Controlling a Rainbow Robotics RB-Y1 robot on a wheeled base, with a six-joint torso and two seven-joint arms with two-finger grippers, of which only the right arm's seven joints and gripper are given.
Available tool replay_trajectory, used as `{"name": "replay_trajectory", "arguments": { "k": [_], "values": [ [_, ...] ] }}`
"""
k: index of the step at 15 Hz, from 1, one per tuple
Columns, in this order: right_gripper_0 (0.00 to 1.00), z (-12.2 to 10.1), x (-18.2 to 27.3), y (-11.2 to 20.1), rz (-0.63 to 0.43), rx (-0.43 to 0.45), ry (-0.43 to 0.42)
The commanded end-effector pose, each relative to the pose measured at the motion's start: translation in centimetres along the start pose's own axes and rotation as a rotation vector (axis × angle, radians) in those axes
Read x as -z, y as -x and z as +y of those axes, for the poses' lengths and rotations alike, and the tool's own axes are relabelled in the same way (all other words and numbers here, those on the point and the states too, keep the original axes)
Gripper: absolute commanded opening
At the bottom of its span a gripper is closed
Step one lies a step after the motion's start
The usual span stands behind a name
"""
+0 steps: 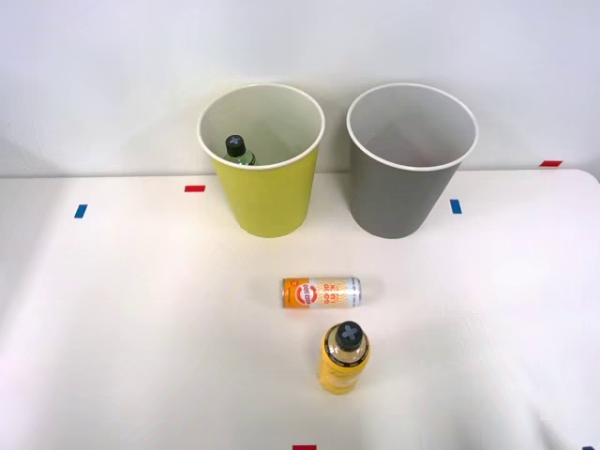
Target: Put cans in the gray bin, plastic bottles in the light green bin
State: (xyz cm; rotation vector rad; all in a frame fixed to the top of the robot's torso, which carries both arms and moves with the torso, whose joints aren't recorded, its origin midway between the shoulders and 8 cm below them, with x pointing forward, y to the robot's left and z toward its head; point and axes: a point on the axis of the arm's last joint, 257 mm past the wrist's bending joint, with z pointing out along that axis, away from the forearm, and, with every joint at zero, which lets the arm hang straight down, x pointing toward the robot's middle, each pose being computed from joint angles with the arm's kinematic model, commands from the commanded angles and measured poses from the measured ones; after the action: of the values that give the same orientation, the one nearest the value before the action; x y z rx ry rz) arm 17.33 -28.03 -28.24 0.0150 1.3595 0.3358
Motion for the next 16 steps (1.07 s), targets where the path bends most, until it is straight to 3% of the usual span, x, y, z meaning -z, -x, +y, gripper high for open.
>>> {"name": "replay_trajectory", "arguments": {
  "k": [1, 6, 10, 16],
  "values": [
    [1.0, 2.0, -0.4, 0.5, -0.02, -0.019, 0.099],
    [1.0, 4.1, -1.9, 0.5, -0.024, -0.039, 0.25],
    [1.0, 7.4, -3.7, 0.1, -0.047, -0.114, 0.36],
    [1.0, 8.9, -5.9, -0.6, -0.068, -0.024, 0.414]
  ]
}}
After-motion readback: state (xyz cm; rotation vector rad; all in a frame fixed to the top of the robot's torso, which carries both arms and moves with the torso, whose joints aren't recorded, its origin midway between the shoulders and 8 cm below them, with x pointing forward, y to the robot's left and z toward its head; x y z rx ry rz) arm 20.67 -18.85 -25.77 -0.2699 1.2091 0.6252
